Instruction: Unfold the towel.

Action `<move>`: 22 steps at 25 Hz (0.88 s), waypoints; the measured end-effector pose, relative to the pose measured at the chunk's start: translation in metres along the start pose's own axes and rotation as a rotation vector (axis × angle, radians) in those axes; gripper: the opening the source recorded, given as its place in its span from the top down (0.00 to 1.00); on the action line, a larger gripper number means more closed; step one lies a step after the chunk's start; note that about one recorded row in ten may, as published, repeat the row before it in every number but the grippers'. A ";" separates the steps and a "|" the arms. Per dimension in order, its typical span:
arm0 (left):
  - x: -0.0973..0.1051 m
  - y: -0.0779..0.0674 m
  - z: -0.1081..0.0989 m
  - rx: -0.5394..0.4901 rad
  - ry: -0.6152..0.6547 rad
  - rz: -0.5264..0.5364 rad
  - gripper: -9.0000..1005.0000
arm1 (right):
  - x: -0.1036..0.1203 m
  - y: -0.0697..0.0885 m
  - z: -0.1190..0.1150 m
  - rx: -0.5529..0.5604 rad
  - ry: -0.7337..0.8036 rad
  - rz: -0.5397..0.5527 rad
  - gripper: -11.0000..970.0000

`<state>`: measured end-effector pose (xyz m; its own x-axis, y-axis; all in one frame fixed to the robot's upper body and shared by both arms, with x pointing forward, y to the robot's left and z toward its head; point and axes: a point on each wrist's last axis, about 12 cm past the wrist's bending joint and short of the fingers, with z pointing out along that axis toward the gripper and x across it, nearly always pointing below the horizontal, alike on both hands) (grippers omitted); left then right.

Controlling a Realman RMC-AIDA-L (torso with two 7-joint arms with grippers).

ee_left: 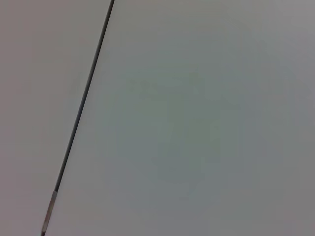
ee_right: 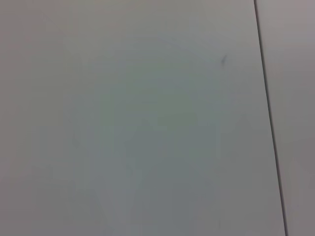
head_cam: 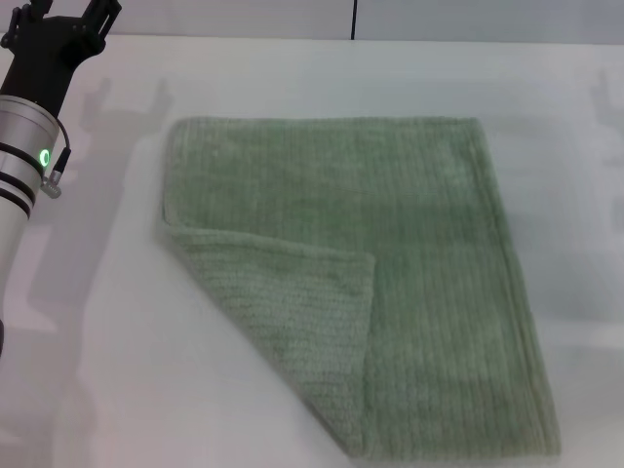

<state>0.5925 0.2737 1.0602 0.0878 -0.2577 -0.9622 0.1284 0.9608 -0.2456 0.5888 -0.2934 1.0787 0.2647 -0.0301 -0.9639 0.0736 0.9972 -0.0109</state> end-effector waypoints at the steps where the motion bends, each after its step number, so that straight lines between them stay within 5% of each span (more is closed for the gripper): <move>1: 0.000 0.000 0.000 -0.001 0.000 0.000 0.14 | 0.000 0.000 0.000 0.000 0.001 0.000 0.23; 22: 0.000 0.001 -0.002 -0.003 -0.004 -0.001 0.14 | 0.003 0.006 0.000 -0.039 0.029 -0.011 0.33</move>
<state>0.5907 0.2752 1.0596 0.0920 -0.2587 -0.9616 0.1252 0.9610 -0.2466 0.5902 -0.2878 1.0754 0.2357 -0.0397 -0.9710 0.0385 0.9988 -0.0315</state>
